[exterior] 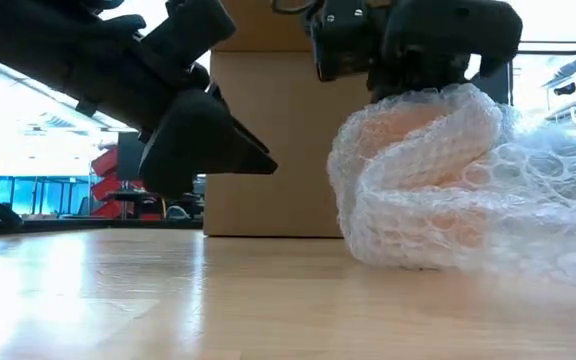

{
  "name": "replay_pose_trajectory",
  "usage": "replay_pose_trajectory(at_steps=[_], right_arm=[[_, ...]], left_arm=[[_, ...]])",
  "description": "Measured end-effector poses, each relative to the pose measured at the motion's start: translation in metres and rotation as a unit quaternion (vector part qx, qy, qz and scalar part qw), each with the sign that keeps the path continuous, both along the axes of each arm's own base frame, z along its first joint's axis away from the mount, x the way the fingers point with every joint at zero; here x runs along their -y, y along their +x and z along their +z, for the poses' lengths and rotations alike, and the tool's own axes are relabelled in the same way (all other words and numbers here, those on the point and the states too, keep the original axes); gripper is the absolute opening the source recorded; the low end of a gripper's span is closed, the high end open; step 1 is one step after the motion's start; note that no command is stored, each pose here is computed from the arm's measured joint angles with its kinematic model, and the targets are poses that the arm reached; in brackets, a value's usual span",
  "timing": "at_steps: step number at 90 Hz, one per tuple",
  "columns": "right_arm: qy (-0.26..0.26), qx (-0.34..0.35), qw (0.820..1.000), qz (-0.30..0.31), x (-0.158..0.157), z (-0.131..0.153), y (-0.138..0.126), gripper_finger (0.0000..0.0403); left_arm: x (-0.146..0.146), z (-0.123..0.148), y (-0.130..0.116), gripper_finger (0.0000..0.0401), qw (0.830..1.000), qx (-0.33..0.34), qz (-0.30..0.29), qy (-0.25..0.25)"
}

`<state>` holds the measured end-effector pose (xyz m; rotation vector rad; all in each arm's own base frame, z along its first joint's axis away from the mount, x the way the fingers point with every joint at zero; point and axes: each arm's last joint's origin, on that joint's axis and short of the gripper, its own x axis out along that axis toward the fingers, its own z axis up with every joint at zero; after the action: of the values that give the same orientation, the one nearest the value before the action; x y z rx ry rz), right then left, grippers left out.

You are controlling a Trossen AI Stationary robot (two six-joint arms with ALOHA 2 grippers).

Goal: Wrap mug
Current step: Wrap the orange cup with the bubble wrap

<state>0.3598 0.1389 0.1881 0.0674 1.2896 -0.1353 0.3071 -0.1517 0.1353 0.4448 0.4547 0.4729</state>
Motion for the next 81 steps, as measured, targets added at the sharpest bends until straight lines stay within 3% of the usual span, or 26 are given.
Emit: replay_pose_trajectory(at_steps=[9,23,39,52,67,81], right_arm=[[0.004,-0.009,1.0,0.005,-0.002,0.009,0.0,0.0],[0.006,0.01,1.0,0.024,-0.008,0.048,-0.004,0.0],[0.008,0.0,0.999,0.034,-0.011,0.063,-0.012,0.0],[0.046,-0.034,0.997,0.044,-0.015,0.035,-0.009,0.0],[0.037,-0.059,0.996,0.057,-0.011,-0.004,0.002,0.0],[0.045,-0.06,0.995,0.065,-0.004,-0.009,0.009,0.0]], left_arm=[[0.0,0.0,0.0,0.0131,1.0,-0.01,0.002,0.029],[-0.002,0.003,-0.001,0.0131,0.996,-0.016,0.028,0.078],[-0.002,0.003,-0.001,0.0131,0.996,-0.012,0.038,0.082],[-0.002,0.003,-0.001,0.0131,0.997,-0.003,0.042,0.069],[-0.002,0.003,-0.001,0.0131,0.998,0.004,0.04,0.056],[-0.001,0.004,-0.001,0.0131,0.998,0.006,0.034,0.048]])
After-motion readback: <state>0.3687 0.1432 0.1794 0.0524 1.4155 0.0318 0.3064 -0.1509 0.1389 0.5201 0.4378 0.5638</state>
